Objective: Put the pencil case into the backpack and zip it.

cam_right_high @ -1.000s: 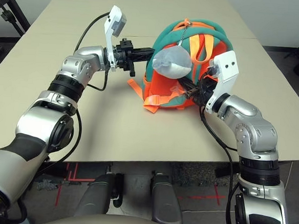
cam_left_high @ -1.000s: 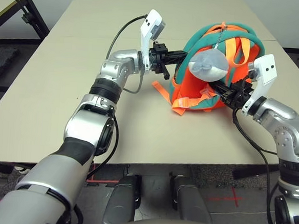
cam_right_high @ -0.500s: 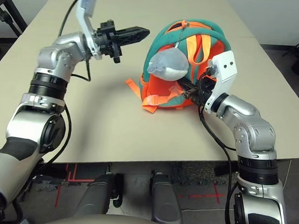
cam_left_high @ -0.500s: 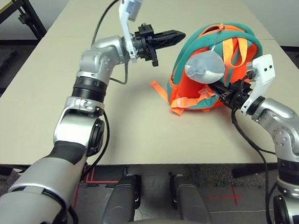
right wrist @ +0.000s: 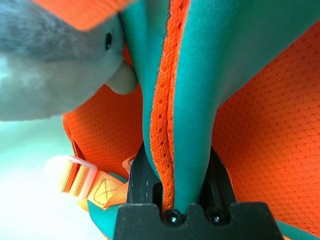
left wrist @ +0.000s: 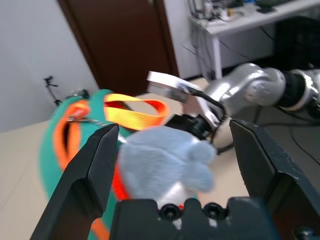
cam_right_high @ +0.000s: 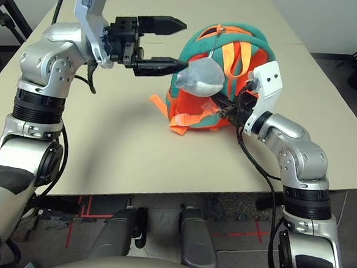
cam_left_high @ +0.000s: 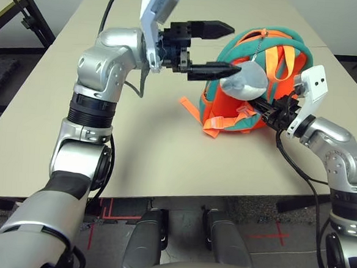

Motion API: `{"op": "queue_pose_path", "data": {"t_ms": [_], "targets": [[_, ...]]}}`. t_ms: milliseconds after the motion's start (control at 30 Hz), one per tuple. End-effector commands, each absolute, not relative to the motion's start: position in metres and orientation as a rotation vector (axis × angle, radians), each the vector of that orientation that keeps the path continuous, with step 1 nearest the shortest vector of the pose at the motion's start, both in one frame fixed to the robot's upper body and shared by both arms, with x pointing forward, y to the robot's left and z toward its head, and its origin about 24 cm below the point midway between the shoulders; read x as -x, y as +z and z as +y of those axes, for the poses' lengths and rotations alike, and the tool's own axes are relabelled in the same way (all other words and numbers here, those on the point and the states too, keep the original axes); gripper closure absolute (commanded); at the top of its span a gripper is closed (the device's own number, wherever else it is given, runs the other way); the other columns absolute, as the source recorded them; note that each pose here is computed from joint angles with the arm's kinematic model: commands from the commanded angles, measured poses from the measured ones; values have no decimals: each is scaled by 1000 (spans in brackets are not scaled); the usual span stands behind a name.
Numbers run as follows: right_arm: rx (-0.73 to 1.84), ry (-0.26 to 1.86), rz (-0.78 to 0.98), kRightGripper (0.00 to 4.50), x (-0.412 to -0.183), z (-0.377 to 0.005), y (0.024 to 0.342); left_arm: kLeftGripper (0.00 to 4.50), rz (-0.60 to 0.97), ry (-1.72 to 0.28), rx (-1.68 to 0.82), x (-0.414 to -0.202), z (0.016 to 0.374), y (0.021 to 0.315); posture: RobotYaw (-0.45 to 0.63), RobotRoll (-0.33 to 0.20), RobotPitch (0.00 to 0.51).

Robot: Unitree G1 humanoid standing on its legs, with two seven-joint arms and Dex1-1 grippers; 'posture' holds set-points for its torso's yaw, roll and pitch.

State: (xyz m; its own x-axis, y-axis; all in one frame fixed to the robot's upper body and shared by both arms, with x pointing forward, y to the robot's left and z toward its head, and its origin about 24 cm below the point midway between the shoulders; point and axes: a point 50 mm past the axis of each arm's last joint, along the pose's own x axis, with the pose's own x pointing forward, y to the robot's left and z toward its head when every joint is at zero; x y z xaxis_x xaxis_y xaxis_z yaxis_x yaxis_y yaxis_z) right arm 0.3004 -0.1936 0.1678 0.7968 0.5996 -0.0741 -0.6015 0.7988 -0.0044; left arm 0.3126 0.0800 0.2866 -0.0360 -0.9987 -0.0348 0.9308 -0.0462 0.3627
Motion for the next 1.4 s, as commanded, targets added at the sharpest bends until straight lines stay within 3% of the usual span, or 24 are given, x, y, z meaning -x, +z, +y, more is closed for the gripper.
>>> {"op": "queue_pose_path", "data": {"t_ms": [33, 233, 500, 867, 967, 1233, 1333, 1400], "targets": [[20, 639, 156, 4264, -300, -194, 151, 0, -226, -1643, -419, -307, 74, 278, -200, 0, 150], [16, 640, 156, 4264, -301, -193, 151, 0, -172, -1606, -525, -317, 67, 260, -198, 0, 151], [15, 640, 153, 4264, -300, -194, 152, 0, -225, -1491, -654, -343, 49, 239, -207, 0, 147], [14, 636, 154, 4264, -299, -193, 151, 0, -317, -1440, -637, -350, 36, 242, -212, 0, 148], [12, 637, 154, 4264, -299, -192, 151, 598, -320, -1441, -638, -349, 40, 245, -208, 0, 148], [13, 633, 154, 4264, -301, -193, 150, 3501, -288, -1426, -577, -342, 74, 267, -202, 0, 147], [14, 633, 156, 4264, -302, -193, 150, 4070, -263, -1390, -579, -342, 92, 275, -196, 0, 147], [15, 633, 157, 4264, -302, -193, 150, 4123, -251, -1367, -584, -342, 101, 279, -188, 0, 147]]}}
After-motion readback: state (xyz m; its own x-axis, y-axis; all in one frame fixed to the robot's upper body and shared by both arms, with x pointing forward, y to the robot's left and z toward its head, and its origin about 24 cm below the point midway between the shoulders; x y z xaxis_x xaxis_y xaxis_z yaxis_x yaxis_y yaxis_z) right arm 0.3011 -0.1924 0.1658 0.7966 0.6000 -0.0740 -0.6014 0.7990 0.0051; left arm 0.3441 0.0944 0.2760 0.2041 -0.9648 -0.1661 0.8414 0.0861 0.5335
